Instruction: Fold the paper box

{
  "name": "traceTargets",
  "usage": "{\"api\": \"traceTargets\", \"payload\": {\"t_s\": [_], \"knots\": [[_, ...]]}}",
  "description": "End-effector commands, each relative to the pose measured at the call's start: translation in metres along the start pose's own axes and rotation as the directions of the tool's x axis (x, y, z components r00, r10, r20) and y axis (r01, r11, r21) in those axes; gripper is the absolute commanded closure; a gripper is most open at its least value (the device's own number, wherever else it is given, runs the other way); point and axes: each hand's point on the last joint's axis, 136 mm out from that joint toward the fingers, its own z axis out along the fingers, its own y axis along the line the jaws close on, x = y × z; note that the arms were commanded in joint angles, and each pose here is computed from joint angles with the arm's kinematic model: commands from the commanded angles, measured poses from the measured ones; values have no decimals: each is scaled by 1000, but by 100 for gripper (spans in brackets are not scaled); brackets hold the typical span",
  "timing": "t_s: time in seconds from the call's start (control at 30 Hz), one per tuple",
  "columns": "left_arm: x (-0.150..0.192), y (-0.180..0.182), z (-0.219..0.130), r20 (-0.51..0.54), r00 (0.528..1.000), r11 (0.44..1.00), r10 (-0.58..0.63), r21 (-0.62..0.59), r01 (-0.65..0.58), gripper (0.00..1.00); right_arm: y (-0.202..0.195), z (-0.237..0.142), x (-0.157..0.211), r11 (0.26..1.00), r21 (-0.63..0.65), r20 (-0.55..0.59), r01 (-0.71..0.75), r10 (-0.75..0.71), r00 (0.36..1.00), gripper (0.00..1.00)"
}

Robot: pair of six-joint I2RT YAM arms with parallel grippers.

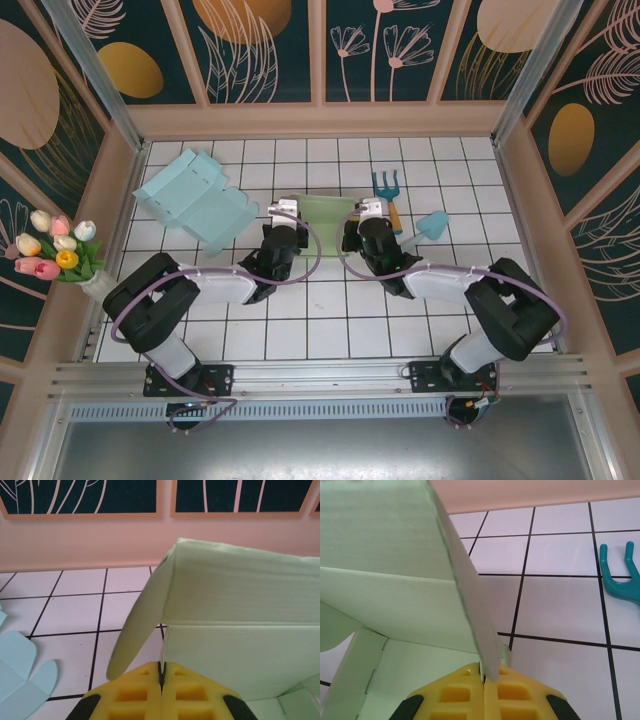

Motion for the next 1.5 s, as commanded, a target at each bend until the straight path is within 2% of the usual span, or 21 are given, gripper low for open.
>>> {"api": "traceTargets", "payload": {"t_s": [0.0, 0.33, 0.5, 0.7, 1.4, 1.47], "knots": [[7, -2, -5, 25, 992, 992, -122, 46, 120, 100, 4, 1, 0, 1000, -15, 37, -18, 18, 999, 100], [32, 4, -14, 7, 973, 970, -229, 84, 228, 100, -4, 0, 24, 1000, 10, 3, -25, 25, 1000, 100], [44, 2, -16, -35, 958, 952, -286, 99, 288, 100, -10, -4, 37, 999, 25, -20, -29, 30, 999, 100], [68, 11, -19, -79, 952, 951, -295, 74, 301, 100, -14, -9, 52, 999, 32, -46, -38, 40, 998, 100], [117, 24, -38, -201, 931, 944, -305, 64, 323, 100, -6, -23, 92, 998, 59, -112, -37, 44, 993, 100], [120, 26, -38, -209, 931, 947, -300, 51, 316, 100, -5, -24, 96, 997, 64, -128, -36, 44, 991, 97]]}}
